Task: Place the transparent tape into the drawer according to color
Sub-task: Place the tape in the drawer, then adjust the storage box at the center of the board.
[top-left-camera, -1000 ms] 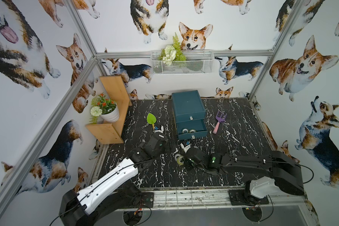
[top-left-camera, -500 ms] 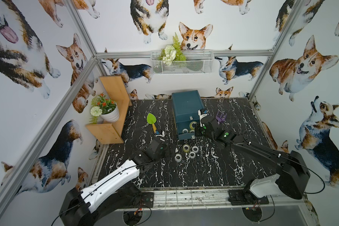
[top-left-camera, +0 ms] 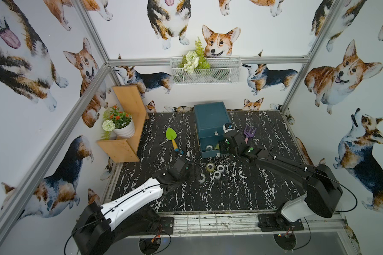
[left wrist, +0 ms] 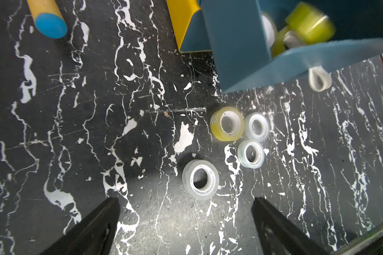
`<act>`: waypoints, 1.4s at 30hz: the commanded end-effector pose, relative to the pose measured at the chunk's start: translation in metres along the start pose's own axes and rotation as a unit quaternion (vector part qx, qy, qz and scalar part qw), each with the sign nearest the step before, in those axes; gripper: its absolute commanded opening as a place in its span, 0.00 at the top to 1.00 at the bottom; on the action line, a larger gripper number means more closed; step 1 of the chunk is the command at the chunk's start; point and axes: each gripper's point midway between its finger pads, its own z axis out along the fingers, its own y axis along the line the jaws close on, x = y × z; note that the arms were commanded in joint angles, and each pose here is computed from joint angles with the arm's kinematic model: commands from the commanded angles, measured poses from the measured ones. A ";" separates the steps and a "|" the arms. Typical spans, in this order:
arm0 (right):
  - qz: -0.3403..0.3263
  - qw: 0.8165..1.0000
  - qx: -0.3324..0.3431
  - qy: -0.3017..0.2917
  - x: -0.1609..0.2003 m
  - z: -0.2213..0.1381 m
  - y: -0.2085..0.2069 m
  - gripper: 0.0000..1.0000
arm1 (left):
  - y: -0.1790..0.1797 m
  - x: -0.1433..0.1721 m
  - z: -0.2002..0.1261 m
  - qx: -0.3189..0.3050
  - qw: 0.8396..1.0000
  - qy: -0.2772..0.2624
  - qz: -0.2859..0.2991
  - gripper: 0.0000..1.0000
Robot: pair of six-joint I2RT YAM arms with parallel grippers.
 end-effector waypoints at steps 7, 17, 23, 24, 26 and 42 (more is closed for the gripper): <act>0.027 0.997 -0.057 -0.049 -0.005 -0.046 0.008 0.46 | -0.009 0.014 0.025 0.001 0.999 0.029 0.014 0.19; 0.052 0.995 -0.078 -0.046 0.046 -0.078 -0.009 0.46 | -0.039 0.010 0.052 0.018 0.998 0.031 0.050 0.17; 0.063 0.994 -0.071 -0.051 0.054 -0.089 -0.022 0.46 | -0.058 -0.018 0.067 -0.017 0.995 -0.009 0.094 0.16; 0.066 0.994 -0.070 -0.052 0.054 -0.091 -0.024 0.46 | -0.055 -0.016 0.073 -0.027 0.995 -0.007 0.097 0.16; 0.068 0.994 -0.070 -0.058 0.052 -0.095 -0.026 0.46 | -0.051 -0.013 0.082 -0.040 0.994 -0.002 0.102 0.18; 0.072 0.992 -0.071 -0.073 0.046 -0.109 -0.033 0.46 | -0.026 0.003 0.098 -0.095 0.991 0.001 0.095 0.25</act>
